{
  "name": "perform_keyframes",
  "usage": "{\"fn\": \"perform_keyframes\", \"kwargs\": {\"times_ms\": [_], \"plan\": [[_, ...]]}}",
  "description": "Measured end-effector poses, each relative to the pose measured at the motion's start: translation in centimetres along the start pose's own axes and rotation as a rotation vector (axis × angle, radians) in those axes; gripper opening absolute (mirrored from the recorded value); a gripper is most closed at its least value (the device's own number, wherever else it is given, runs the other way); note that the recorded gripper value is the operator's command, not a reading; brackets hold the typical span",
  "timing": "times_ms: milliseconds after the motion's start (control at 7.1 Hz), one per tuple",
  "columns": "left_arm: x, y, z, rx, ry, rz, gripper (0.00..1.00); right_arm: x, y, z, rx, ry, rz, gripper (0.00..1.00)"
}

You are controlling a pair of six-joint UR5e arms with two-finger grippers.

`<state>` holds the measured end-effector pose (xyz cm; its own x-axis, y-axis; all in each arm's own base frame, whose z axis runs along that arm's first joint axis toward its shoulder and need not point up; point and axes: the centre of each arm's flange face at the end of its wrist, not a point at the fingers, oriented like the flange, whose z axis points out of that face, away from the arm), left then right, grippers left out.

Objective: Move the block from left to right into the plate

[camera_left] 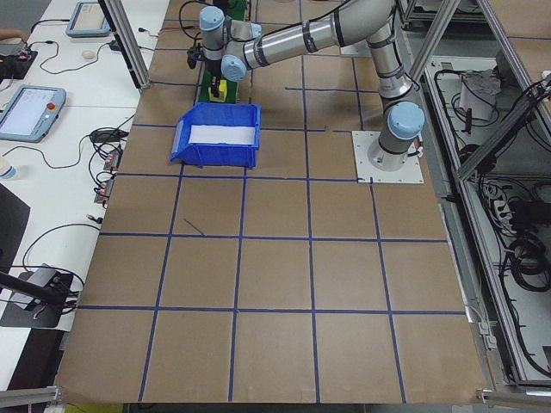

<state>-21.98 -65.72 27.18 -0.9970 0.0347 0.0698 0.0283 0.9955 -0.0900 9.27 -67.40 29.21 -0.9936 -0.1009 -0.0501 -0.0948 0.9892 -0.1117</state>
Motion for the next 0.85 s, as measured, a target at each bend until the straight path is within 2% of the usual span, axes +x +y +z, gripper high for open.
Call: {"fn": "perform_keyframes", "kwargs": {"times_ms": [141,423,563,845], "plan": [[0.0,0.2,-0.6,0.007,0.000,0.005,1.00,5.1,1.1,-2.5,-0.008,0.091,-0.156,0.33],[0.2,1.2,-4.9,0.032,-0.004,0.007,1.00,15.5,5.6,-6.7,-0.080,0.210,-0.325,0.32],[0.1,2.7,-8.7,0.023,-0.017,0.008,1.00,21.5,8.5,-7.5,-0.130,0.230,-0.363,0.31],[-1.6,6.9,-16.6,0.005,-0.088,-0.008,1.00,32.6,14.9,-7.4,-0.202,0.206,-0.406,0.30]]}}
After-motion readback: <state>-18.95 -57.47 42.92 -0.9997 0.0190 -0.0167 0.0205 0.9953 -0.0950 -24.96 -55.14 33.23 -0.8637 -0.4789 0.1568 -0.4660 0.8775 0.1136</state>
